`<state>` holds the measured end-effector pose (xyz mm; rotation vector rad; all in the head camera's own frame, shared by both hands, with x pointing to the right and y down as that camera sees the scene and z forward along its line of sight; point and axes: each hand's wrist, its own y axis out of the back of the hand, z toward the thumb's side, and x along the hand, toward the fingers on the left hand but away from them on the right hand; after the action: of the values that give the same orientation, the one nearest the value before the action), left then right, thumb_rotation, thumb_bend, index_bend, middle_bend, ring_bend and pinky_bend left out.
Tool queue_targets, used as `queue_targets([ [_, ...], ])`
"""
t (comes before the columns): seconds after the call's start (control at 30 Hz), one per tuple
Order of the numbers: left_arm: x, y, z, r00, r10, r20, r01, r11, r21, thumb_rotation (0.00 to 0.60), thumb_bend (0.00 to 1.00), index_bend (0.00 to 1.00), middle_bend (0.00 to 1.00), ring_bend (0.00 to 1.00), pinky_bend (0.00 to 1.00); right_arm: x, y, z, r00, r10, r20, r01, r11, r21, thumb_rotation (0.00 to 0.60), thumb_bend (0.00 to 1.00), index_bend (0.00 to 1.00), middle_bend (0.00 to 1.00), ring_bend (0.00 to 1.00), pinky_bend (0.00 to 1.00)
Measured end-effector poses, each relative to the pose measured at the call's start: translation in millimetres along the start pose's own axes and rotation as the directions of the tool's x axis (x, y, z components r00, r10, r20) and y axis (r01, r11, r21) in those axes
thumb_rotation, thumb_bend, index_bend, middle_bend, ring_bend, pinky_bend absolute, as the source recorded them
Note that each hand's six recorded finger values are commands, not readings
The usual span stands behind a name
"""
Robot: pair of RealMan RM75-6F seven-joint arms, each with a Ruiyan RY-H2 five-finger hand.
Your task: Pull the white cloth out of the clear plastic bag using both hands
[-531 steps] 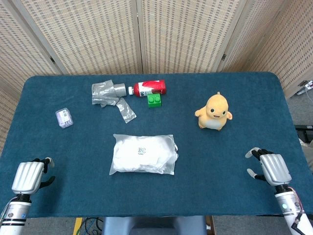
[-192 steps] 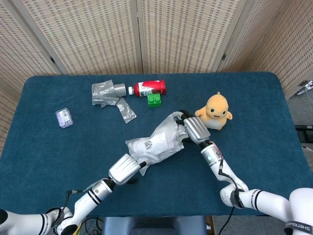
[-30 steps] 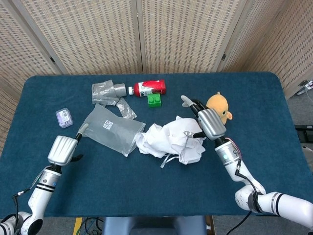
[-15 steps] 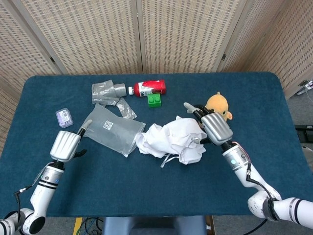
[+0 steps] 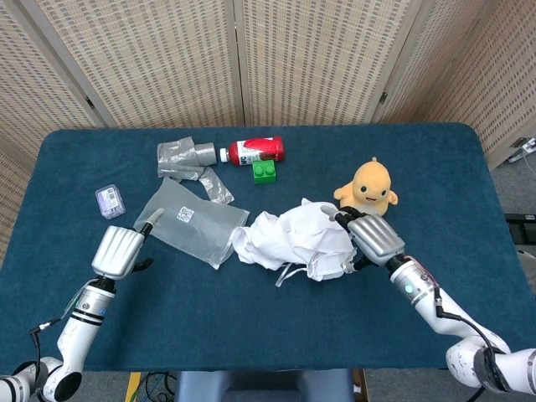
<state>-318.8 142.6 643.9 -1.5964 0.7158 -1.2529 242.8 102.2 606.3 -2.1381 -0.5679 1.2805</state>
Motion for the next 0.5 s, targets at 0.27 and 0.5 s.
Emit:
queue_targets([
  [0.27,-2,-6,4,1.000,-0.012,0.003,0.012,1.000,-0.011,0.600,0.00,0.12,0.85,0.74,0.94,13,-6,-10,0.997,0.058,0.045,-0.059,0.997,0.041,0.600,0.00,0.09,0.21,0.10,0.35],
  [0.5,-1,-6,10,1.000,-0.004,0.011,0.004,1.000,-0.018,0.600,0.00,0.13,0.85,0.74,0.94,15,-5,-10,0.994,0.088,0.062,-0.087,0.996,-0.019,0.600,0.00,0.09,0.21,0.10,0.35],
])
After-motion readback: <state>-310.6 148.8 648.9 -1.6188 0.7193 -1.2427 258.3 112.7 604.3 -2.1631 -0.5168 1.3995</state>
